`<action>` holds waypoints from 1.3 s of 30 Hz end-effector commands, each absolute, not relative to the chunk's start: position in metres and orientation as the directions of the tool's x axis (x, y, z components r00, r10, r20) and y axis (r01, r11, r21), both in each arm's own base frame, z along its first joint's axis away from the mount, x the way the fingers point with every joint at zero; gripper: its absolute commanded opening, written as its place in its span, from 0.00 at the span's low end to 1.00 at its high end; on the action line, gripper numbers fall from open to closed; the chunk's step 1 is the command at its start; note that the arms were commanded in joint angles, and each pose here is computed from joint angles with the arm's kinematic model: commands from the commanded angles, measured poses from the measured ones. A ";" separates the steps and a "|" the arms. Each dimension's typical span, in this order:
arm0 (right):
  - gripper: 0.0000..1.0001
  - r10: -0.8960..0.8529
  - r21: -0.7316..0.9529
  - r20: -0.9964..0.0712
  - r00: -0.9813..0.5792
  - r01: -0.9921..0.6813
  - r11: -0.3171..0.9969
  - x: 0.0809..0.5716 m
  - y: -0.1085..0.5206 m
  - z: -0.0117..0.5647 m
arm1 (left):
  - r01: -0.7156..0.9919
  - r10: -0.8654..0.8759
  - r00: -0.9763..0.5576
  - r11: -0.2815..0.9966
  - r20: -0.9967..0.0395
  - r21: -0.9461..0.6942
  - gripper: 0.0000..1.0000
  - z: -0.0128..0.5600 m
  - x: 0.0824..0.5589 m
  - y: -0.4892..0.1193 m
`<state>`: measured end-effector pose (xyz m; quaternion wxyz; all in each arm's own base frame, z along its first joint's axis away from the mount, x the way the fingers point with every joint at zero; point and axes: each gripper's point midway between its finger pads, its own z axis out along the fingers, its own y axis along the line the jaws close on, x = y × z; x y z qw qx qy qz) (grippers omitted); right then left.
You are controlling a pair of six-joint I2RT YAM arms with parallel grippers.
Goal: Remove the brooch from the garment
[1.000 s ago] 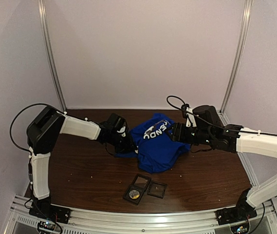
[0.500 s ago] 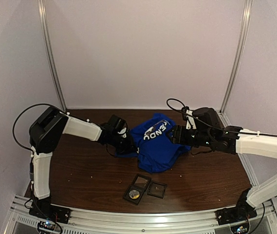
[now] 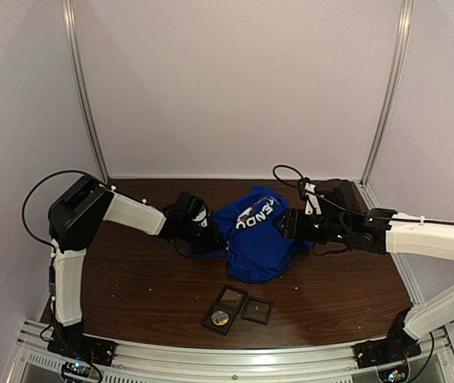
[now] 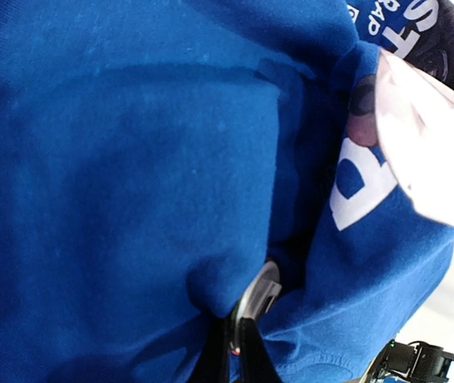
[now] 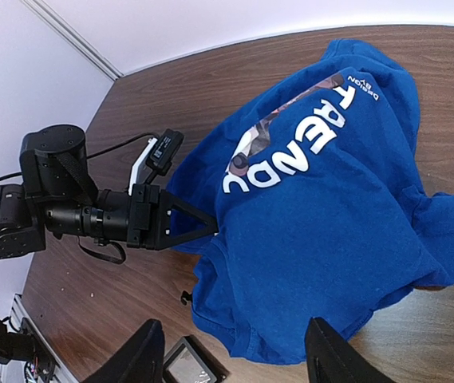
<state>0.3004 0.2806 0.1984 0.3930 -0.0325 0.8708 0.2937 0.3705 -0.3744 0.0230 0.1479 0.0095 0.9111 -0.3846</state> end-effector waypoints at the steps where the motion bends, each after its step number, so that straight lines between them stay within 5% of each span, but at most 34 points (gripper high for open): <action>1: 0.61 0.193 0.499 -0.700 -0.687 -0.278 0.821 0.296 0.276 0.197 | 0.223 -0.095 -0.922 0.662 -0.376 -0.715 0.00 0.043 0.374 -0.373; 9: 0.65 0.183 0.546 -0.735 -0.653 -0.410 0.731 0.280 0.287 0.219 | 0.388 -0.100 -0.829 0.605 -0.550 -0.695 0.00 0.113 0.364 -0.363; 22: 0.92 0.124 0.512 -0.842 -0.525 -0.706 0.489 0.262 0.331 0.282 | 0.623 -0.156 -0.624 0.493 -0.766 -0.608 0.00 0.212 0.322 -0.332; 32: 0.91 0.168 0.580 -0.810 -0.562 -0.726 0.368 0.268 0.367 0.289 | 0.734 -0.246 -0.519 0.361 -0.818 -0.575 0.00 0.295 0.283 -0.315; 39: 0.91 0.178 0.477 -0.879 -0.443 -0.797 0.370 0.279 0.378 0.314 | 0.788 -0.176 -0.488 0.331 -0.855 -0.519 0.00 0.313 0.269 -0.317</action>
